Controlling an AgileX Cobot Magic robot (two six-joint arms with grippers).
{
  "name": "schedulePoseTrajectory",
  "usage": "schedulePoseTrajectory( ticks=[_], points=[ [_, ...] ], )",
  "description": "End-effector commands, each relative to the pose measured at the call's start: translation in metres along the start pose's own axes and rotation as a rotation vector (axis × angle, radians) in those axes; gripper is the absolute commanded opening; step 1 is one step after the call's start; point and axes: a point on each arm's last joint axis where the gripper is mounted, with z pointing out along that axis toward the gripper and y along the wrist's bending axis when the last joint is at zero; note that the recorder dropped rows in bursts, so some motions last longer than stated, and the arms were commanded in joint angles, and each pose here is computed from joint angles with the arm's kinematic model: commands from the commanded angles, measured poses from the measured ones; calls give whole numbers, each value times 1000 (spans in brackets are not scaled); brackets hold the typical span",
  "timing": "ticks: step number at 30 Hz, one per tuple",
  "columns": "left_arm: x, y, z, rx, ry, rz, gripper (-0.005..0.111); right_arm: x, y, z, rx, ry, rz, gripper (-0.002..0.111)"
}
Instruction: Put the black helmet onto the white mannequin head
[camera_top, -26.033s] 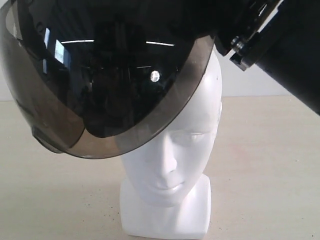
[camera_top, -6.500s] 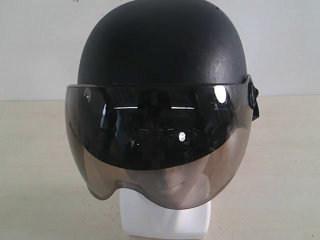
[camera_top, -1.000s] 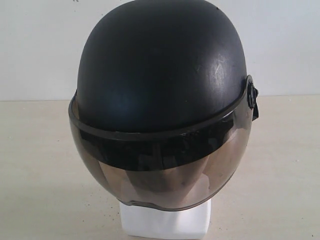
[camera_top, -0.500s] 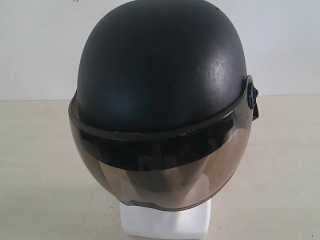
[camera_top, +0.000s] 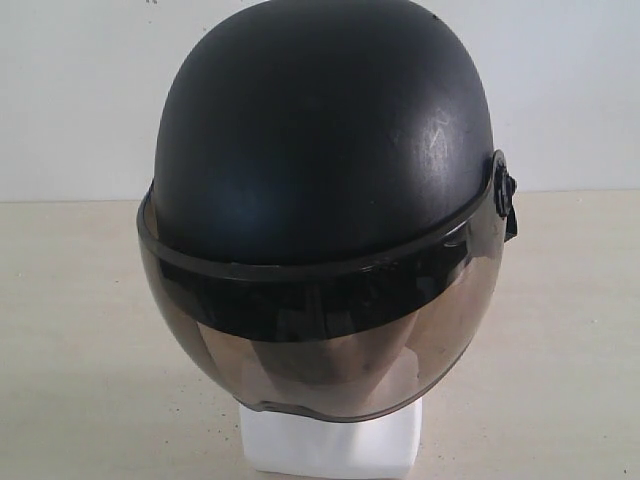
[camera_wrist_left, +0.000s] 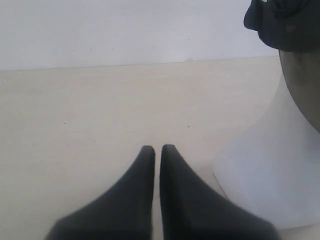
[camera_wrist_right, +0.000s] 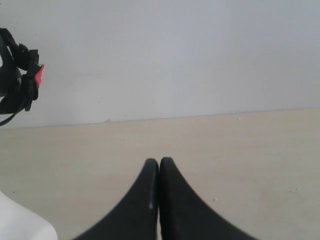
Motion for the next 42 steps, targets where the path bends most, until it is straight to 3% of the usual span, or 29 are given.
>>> schedulePoseTrajectory(
  ticks=[1, 13, 26, 30, 42],
  points=[
    [0, 0, 0, 1, -2, -13, 4, 1, 0, -1, -4, 6, -77, 0],
    [0, 0, 0, 1, -2, -13, 4, 27, -3, -19, -15, -108, -28, 0],
    [0, 0, 0, 1, -2, -13, 4, 47, -4, -21, -9, 100, -105, 0],
    [0, 0, 0, 1, -2, -13, 4, 52, -5, -22, 0, 164, -54, 0],
    [0, 0, 0, 1, -2, -13, 4, 53, -6, -22, 11, 168, -92, 0]
  ],
)
